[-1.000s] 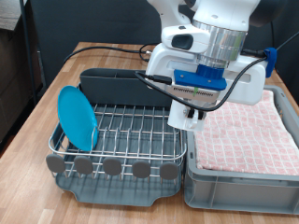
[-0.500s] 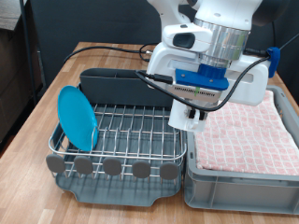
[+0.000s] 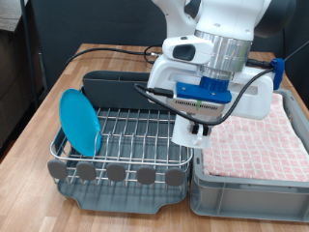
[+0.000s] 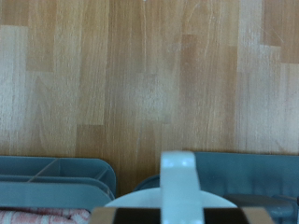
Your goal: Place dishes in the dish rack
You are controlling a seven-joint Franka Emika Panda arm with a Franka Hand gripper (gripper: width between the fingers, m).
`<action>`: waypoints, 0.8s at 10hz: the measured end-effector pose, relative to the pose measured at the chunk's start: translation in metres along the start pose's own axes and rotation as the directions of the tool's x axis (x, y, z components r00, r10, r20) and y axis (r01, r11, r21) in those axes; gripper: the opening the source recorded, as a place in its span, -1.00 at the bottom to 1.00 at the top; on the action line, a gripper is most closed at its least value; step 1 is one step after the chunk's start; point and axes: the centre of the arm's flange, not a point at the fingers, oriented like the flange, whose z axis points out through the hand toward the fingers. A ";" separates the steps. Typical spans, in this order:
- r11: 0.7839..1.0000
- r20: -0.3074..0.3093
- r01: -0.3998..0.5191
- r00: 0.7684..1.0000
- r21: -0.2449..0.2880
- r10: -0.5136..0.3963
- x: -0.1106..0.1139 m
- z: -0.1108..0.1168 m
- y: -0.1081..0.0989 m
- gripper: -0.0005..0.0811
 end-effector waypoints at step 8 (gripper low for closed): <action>1.000 0.032 0.002 0.999 -0.006 -0.002 0.002 0.039 0.003 -0.81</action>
